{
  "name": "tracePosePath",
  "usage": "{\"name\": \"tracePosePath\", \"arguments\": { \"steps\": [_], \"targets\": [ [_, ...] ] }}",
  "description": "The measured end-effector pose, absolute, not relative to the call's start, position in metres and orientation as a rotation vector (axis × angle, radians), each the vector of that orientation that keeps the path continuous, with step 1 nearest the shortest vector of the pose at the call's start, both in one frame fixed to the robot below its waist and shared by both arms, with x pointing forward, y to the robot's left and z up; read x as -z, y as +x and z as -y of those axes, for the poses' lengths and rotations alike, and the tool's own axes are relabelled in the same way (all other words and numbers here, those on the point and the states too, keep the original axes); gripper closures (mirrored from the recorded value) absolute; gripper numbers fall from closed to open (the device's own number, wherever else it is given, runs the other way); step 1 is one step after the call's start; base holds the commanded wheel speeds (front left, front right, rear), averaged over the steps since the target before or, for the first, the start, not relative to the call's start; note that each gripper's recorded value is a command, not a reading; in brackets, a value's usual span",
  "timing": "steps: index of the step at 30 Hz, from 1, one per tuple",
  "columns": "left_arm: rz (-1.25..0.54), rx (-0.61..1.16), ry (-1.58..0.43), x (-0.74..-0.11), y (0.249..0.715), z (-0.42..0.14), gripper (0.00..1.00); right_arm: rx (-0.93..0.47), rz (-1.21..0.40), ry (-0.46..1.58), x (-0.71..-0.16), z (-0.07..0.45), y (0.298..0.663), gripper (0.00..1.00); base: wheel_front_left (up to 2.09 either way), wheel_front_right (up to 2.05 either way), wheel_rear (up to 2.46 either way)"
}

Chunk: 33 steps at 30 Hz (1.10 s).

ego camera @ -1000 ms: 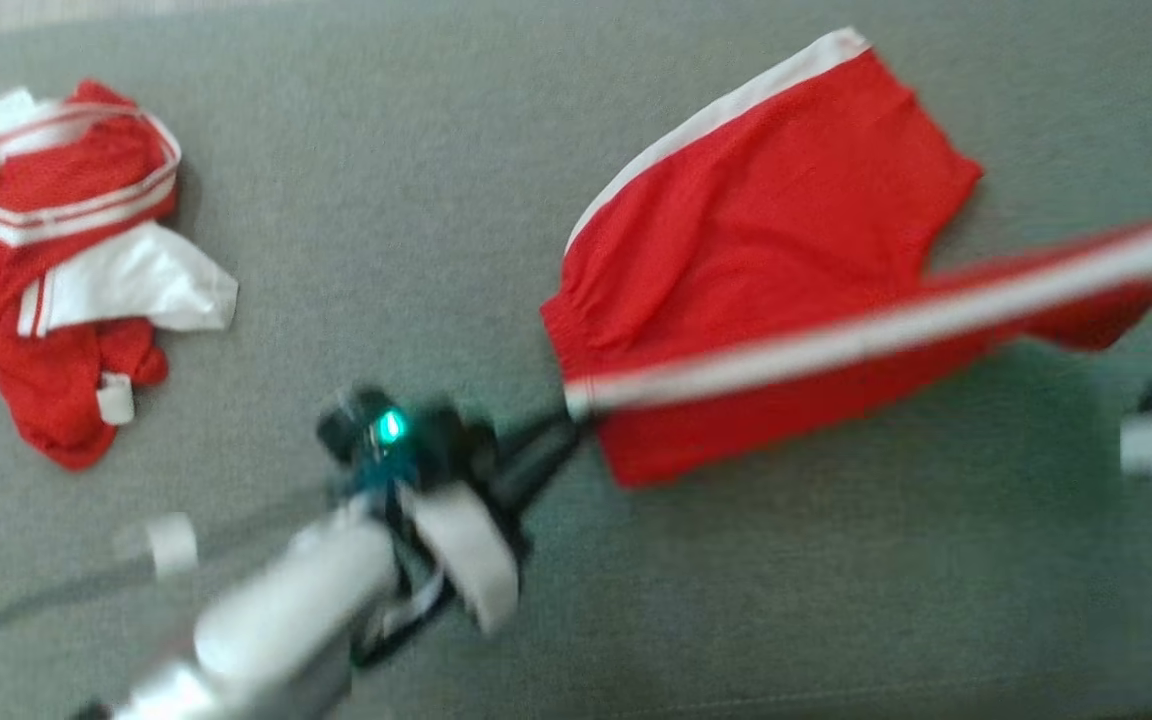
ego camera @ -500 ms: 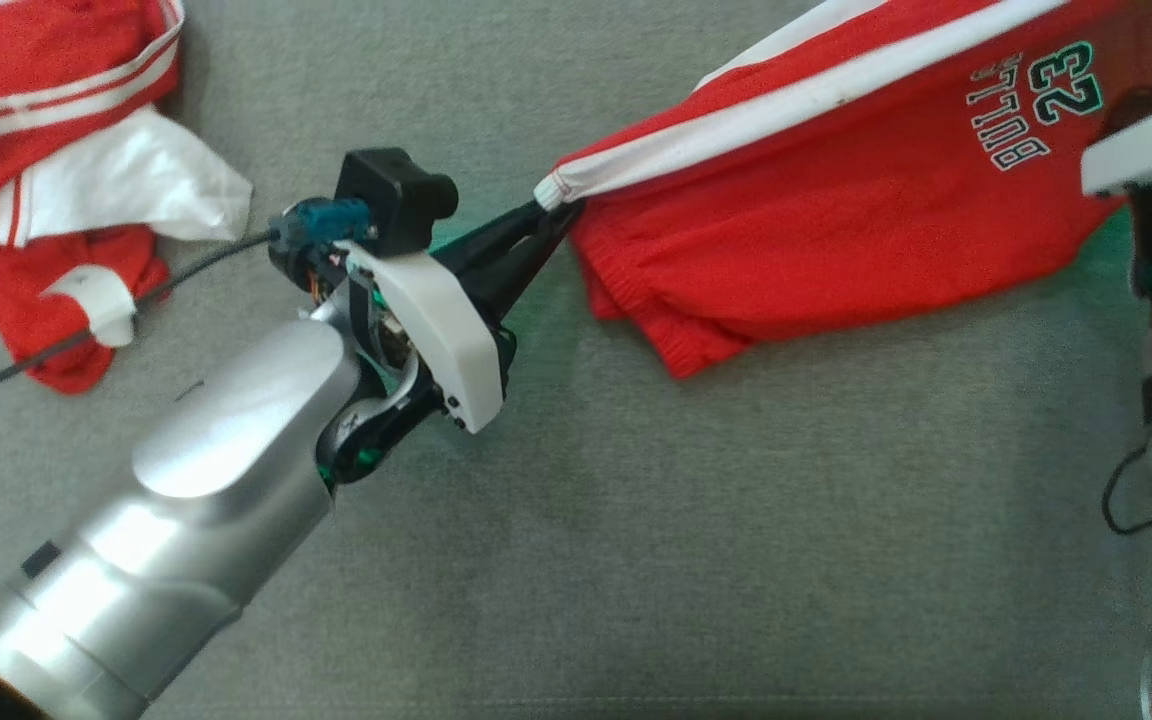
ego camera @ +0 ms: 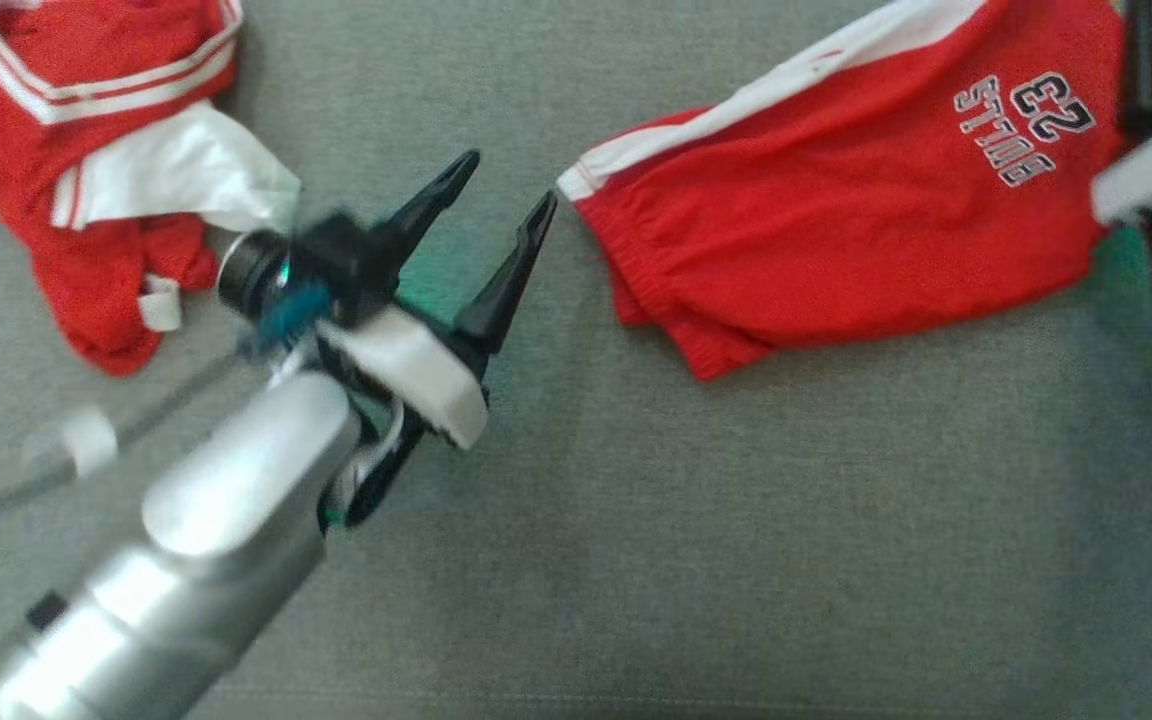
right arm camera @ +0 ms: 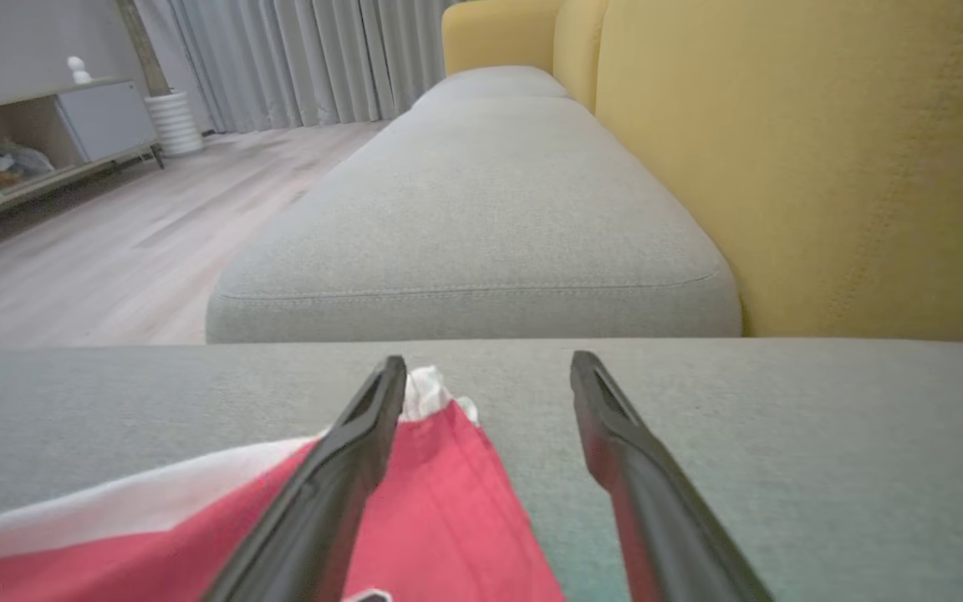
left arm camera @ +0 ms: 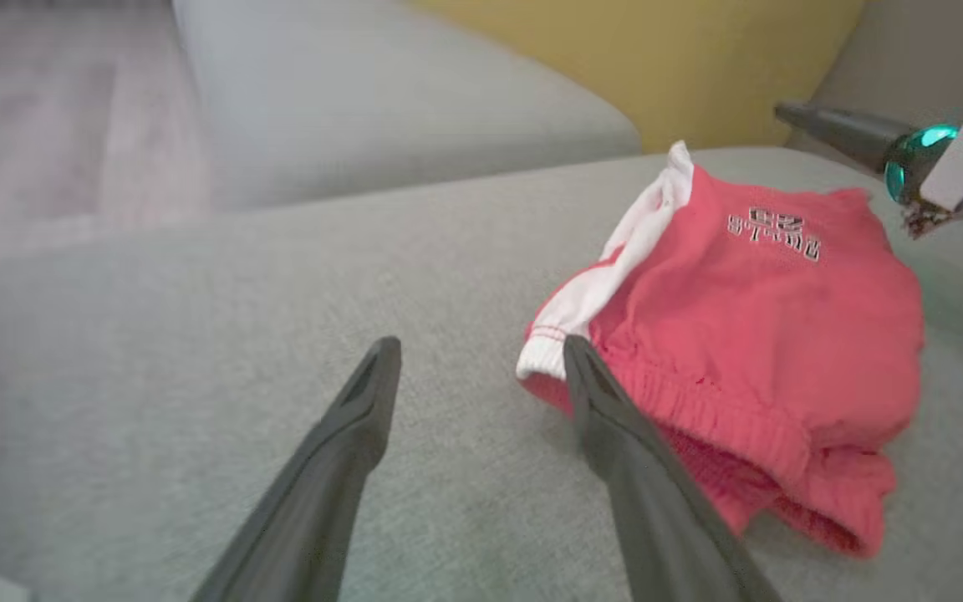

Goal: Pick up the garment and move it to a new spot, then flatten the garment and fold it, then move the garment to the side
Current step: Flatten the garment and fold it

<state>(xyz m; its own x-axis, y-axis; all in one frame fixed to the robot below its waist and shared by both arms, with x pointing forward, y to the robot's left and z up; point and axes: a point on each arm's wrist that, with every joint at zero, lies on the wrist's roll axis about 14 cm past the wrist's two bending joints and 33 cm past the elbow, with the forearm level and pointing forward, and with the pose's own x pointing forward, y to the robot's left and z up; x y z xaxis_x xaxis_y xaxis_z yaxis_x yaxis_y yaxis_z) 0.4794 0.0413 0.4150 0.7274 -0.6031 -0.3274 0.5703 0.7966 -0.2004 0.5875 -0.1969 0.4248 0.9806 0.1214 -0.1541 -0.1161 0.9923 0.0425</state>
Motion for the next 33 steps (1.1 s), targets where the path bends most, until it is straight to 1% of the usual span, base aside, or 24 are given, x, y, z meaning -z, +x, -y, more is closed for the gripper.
{"name": "tracePosePath", "arguments": {
  "steps": [2, 4, 8, 10, 13, 14, 15, 16, 20, 25, 27, 28, 33],
  "targets": [
    [-0.305, 0.570, -0.065, -0.423, 0.476, -0.054, 0.00, -0.116, -0.196, 0.010, -0.416, 0.207, 0.581, 0.00, 0.00, 0.00, 0.00],
    [-0.233, 0.475, -0.047, -0.430, 0.473, -0.071, 0.00, -0.111, -0.279, 0.005, -0.399, 0.215, 0.572, 0.00, 0.00, 0.00, 0.00],
    [-0.182, 0.296, -0.102, -0.441, 0.460, -0.098, 0.00, -0.122, -0.451, 0.043, -0.367, 0.210, 0.558, 0.00, 0.00, 0.00, 0.00],
    [-0.142, 0.204, -0.134, -0.453, 0.453, -0.112, 0.00, -0.124, -0.513, 0.058, -0.357, 0.209, 0.557, 0.00, 0.00, 0.00, 0.00],
    [-0.043, 0.085, -0.115, -0.479, 0.445, -0.136, 0.00, -0.130, -0.568, 0.064, -0.353, 0.209, 0.562, 0.00, 0.00, 0.00, 0.00],
    [0.000, 0.019, -0.090, -0.489, 0.434, -0.150, 0.00, -0.136, -0.584, 0.089, -0.352, 0.204, 0.566, 0.35, 0.00, 0.00, 0.00],
    [0.016, 0.001, -0.071, -0.493, 0.428, -0.153, 0.00, -0.140, -0.584, 0.095, -0.353, 0.202, 0.568, 0.93, 0.00, 0.00, 0.00],
    [0.031, -0.017, -0.054, -0.497, 0.423, -0.157, 0.00, -0.144, -0.585, 0.106, -0.354, 0.199, 0.569, 1.00, 0.00, 0.00, 0.00],
    [0.090, -0.048, -0.012, -0.513, 0.407, -0.158, 0.00, -0.139, -0.553, 0.142, -0.360, 0.197, 0.562, 1.00, 0.00, 0.00, 0.00],
    [0.100, -0.015, 0.006, -0.514, 0.396, -0.148, 0.00, -0.087, -0.487, 0.154, -0.374, 0.218, 0.543, 1.00, 0.00, 0.00, 0.00],
    [0.101, 0.006, 0.002, -0.514, 0.394, -0.142, 0.00, -0.058, -0.480, 0.151, -0.376, 0.232, 0.530, 1.00, 0.00, 0.00, 0.00],
    [0.101, 0.006, 0.002, -0.514, 0.394, -0.142, 0.00, -0.058, -0.480, 0.151, -0.376, 0.232, 0.530, 1.00, 0.00, 0.00, 0.00],
    [0.110, 0.087, -0.006, -0.515, 0.395, -0.122, 0.00, 0.068, -0.483, 0.117, -0.377, 0.292, 0.488, 1.00, 0.00, 0.00, 0.00]
  ]
}}
